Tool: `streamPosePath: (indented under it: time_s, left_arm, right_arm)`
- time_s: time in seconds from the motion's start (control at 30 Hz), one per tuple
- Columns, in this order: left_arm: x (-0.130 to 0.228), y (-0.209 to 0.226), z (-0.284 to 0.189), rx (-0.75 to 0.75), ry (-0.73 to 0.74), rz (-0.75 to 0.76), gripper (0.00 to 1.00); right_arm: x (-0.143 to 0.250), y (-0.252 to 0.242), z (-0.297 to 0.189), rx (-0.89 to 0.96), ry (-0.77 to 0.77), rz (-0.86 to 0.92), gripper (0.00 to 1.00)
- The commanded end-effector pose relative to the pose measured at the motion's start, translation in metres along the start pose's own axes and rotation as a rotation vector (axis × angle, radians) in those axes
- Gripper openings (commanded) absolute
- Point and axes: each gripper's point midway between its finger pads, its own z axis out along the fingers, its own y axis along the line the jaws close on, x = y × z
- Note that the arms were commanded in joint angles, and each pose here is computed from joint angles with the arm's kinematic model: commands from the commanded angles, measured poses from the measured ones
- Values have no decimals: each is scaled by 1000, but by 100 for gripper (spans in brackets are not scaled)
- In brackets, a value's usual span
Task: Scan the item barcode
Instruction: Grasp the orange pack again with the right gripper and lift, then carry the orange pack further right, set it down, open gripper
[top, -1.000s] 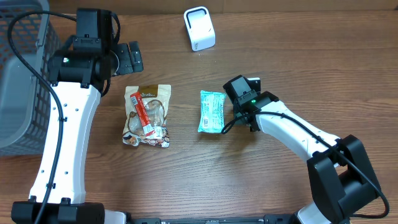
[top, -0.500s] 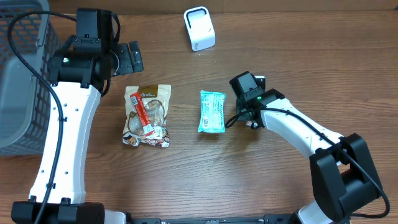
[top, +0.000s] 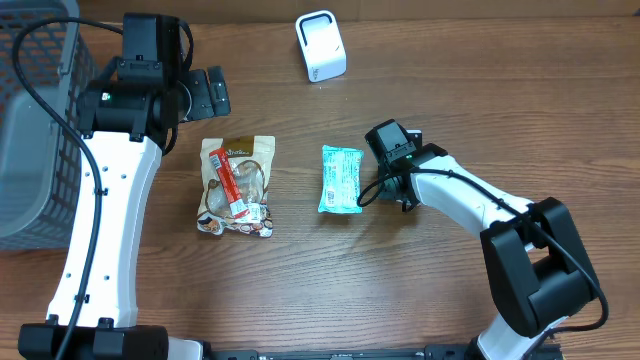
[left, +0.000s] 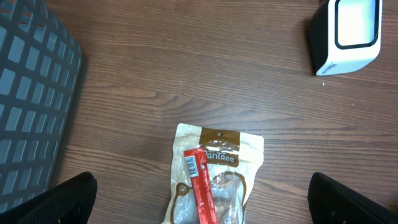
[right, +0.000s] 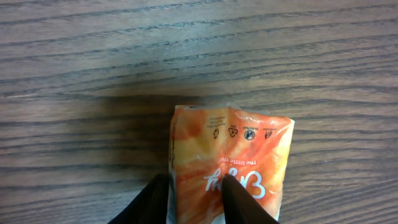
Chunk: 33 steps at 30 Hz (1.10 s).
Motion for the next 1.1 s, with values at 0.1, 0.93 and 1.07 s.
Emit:
streamPosePath:
  time_s: [0.1,0.93,1.07]
  left_arm:
    - [-4,1,-3,-6,-14,-16,100]
    - [-4,1,-3,-6,-14,-16,100]
    - [-4,1,-3,-6,-14,-16,100]
  right_arm:
    - [6,2,7,9,20,-7,5]
    - [-40,-42,-88,-1048,1,235,4]
    - [-30,-49,-78,-1202,-102,265,4]
